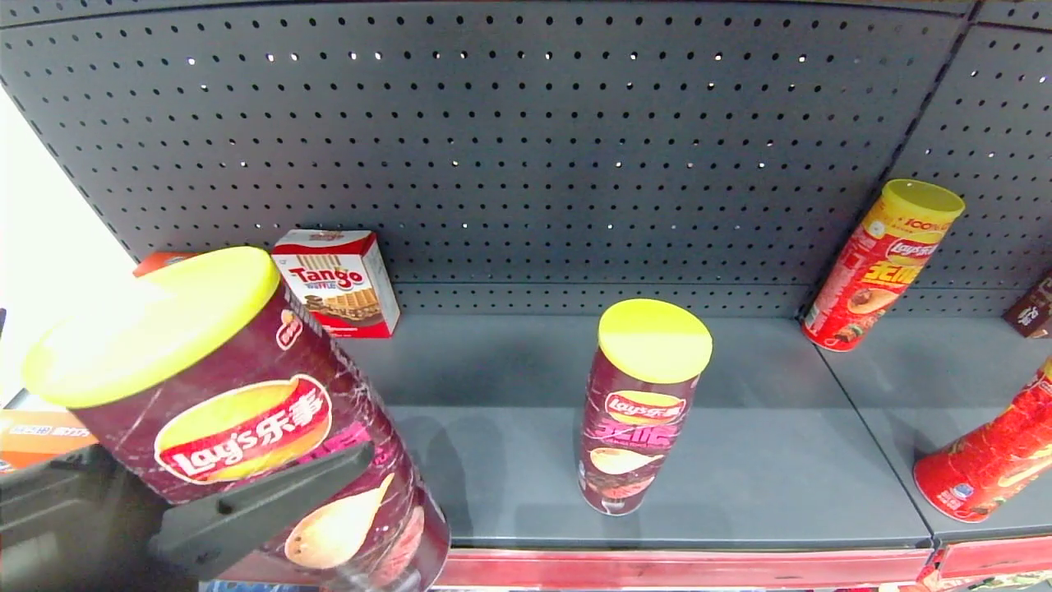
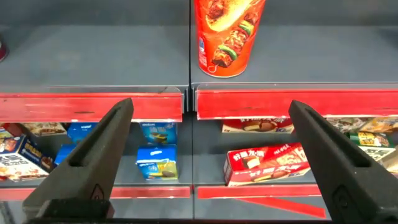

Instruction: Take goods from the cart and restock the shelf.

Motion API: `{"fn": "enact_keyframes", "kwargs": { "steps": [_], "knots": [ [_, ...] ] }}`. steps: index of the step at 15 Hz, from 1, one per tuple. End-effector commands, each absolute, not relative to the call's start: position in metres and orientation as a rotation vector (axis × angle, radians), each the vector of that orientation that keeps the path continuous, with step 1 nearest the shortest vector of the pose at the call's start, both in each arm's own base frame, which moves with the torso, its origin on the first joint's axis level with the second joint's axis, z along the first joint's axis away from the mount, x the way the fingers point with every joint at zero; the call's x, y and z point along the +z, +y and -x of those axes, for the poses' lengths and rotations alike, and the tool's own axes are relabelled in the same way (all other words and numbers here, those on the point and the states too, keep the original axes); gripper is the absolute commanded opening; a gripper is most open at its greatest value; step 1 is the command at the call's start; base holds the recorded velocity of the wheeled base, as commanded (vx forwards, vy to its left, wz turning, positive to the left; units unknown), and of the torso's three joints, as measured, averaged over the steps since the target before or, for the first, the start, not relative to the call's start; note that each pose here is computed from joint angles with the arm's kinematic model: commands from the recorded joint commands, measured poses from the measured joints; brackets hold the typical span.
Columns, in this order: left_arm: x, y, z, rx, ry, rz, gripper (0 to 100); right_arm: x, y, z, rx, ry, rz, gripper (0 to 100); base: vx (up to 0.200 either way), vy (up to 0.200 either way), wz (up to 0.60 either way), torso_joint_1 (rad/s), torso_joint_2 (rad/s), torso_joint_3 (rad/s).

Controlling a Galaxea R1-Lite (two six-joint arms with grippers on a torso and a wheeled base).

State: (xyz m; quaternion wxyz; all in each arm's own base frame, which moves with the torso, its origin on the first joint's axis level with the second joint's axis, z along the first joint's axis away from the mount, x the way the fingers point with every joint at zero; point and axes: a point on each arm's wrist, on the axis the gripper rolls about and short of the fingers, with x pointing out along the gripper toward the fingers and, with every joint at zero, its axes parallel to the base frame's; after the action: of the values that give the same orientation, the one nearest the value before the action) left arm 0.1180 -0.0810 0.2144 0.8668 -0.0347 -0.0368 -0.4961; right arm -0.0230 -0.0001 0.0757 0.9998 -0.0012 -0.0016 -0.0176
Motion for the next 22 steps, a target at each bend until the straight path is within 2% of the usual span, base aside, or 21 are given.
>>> {"fn": "enact_keyframes", "kwargs": {
  "steps": [1, 2, 4, 7, 8, 11, 14, 15, 17, 22],
  "knots": [
    [0.236, -0.091, -0.135, -1.049, -0.072, 0.072, 0, 0.075, 0.000, 0.023, -0.034, 0.000, 0.003, 100, 0.000, 0.000, 0.00, 0.000, 0.00, 0.000],
    [0.246, -0.094, -0.143, -1.104, -0.051, 0.068, 0, 0.075, 0.000, 0.023, -0.034, 0.000, 0.003, 100, 0.000, 0.000, 0.00, 0.000, 0.00, 0.000],
    [0.252, -0.088, -0.167, -1.095, -0.027, 0.054, 0, 0.075, 0.000, 0.023, -0.034, 0.000, 0.003, 100, 0.000, 0.000, 0.00, 0.000, 0.00, 0.000],
    [0.240, -0.091, -0.197, -1.055, 0.010, 0.008, 0, 0.075, 0.000, 0.023, -0.035, 0.000, 0.003, 100, 0.000, 0.000, 0.00, 0.000, 0.00, 0.000],
    [0.236, -0.094, -0.217, -1.039, 0.010, -0.037, 0, 0.075, 0.000, 0.023, -0.035, 0.000, 0.003, 100, 0.000, 0.000, 0.00, 0.000, 0.00, 0.000],
    [0.235, -0.107, -0.250, -1.041, 0.019, -0.055, 0, 0.075, 0.000, 0.023, -0.034, 0.000, 0.003, 100, 0.000, 0.000, 0.00, 0.000, 0.00, 0.000],
    [0.235, -0.133, -0.285, -1.076, -0.010, -0.085, 0, 0.075, 0.000, 0.023, -0.035, 0.000, 0.003, 100, 0.000, 0.000, 0.00, 0.000, 0.00, 0.000],
    [0.234, -0.150, -0.298, -1.107, -0.029, -0.097, 0, 0.075, 0.000, 0.023, -0.035, 0.000, 0.003, 100, 0.000, 0.000, 0.00, 0.000, 0.00, 0.000],
    [0.234, -0.162, -0.318, -1.112, -0.038, -0.095, 0, 0.075, 0.000, 0.023, -0.034, 0.000, 0.003, 100, 0.000, 0.000, 0.00, 0.000, 0.00, 0.000],
    [0.228, -0.180, -0.347, -1.084, -0.072, -0.116, 0, 0.075, 0.000, 0.023, -0.035, 0.000, 0.003, 100, 0.000, 0.000, 0.00, 0.000, 0.00, 0.000]
  ]
}}
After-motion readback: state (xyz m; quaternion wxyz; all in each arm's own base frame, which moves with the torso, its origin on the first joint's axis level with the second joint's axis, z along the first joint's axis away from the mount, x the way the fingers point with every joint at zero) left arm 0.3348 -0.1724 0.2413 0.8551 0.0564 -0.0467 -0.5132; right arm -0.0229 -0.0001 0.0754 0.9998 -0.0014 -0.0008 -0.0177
